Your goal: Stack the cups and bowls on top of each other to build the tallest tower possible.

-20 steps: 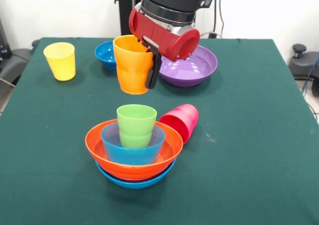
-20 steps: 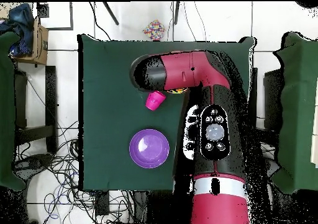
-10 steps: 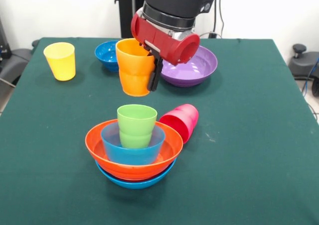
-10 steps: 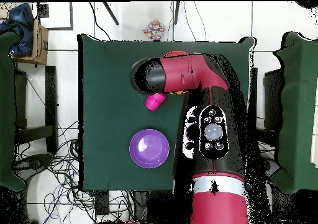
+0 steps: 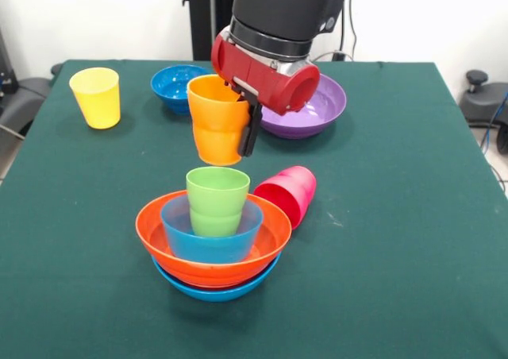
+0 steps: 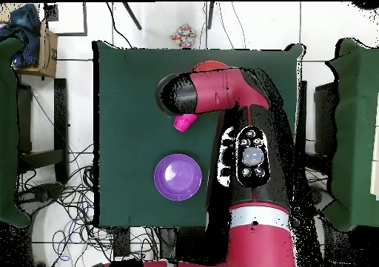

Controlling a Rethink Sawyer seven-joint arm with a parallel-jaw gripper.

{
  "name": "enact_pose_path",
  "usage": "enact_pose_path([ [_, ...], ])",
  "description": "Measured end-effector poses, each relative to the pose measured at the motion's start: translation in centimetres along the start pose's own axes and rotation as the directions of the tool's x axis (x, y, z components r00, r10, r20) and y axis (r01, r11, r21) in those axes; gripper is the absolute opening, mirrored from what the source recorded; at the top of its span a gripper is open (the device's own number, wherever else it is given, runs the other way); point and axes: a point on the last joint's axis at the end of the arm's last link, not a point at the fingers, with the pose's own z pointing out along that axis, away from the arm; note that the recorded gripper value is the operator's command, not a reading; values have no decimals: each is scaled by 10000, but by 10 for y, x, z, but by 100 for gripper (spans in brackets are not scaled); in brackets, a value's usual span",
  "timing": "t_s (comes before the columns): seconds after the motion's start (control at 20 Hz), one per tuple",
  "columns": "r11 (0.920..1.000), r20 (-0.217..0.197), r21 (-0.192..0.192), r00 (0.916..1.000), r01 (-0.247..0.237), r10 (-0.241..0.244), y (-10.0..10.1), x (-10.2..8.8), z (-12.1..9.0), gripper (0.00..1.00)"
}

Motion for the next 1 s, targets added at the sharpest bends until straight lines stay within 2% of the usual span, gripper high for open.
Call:
enact_pose_path([
  [0.3,9998,201,-172,9998,19,-15,-1,-1,3,0],
  [1.0,9999,238,-122,9997,104,-101,-8,6,27,0],
])
